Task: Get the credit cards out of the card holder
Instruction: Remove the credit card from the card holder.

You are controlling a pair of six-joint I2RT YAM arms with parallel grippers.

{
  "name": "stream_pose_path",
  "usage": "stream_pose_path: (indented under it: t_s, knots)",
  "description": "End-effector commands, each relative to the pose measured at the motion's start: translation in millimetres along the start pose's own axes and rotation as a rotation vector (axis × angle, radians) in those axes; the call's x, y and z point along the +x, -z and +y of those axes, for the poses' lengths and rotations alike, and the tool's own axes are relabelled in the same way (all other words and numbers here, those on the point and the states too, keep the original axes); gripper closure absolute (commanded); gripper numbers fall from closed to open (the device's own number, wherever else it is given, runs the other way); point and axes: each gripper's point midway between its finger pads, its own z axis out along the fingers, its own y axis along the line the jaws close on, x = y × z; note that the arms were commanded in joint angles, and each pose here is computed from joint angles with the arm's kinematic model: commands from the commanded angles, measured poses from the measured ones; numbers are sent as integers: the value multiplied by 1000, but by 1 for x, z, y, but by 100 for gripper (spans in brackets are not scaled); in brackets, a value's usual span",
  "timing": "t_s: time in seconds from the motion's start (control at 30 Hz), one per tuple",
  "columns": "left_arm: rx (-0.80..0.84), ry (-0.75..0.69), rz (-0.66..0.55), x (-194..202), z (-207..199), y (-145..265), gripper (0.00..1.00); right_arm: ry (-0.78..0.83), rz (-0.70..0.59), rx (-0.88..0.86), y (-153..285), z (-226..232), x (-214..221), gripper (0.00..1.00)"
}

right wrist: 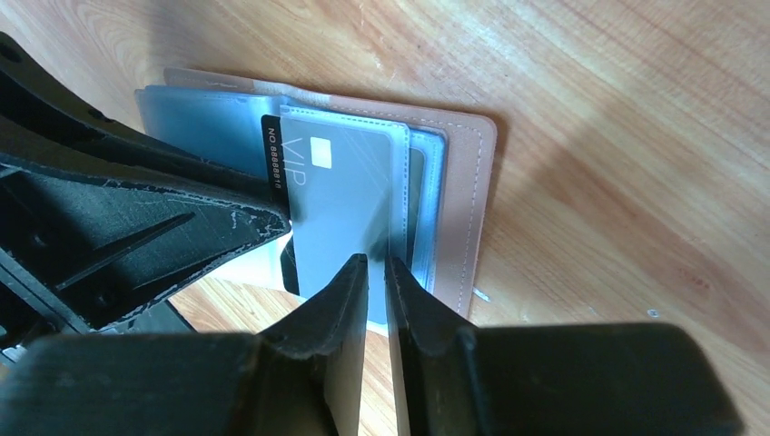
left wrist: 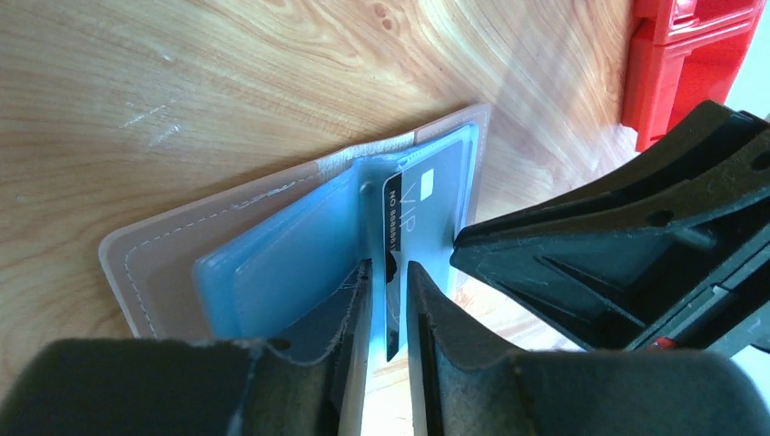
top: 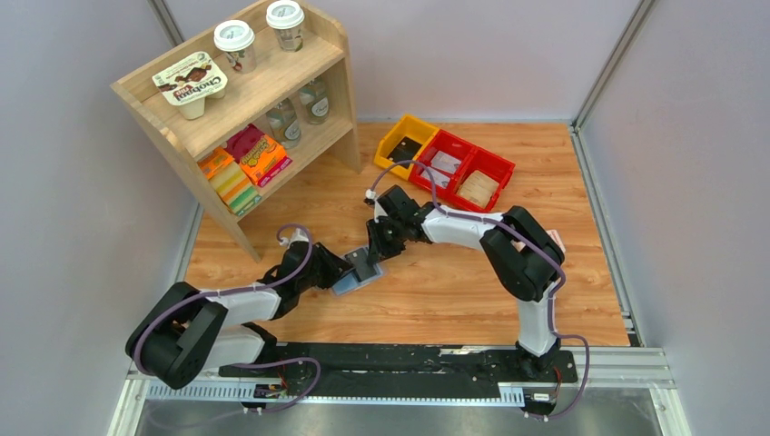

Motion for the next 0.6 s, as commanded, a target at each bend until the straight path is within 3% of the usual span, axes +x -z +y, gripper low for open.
stream_pose_path:
  t_s: [0.0,0.3,0.57]
  knots:
    - [89,-13,-21,-5,-20,5,75,-27,13,14,-8,-11,2,80]
    - [136,-11,-28,-6,-26,8,100,-45,19,33,-10,-18,3,81]
    - [21,40,-36,-2,3,18,100,-72,20,62,-12,-30,3,81]
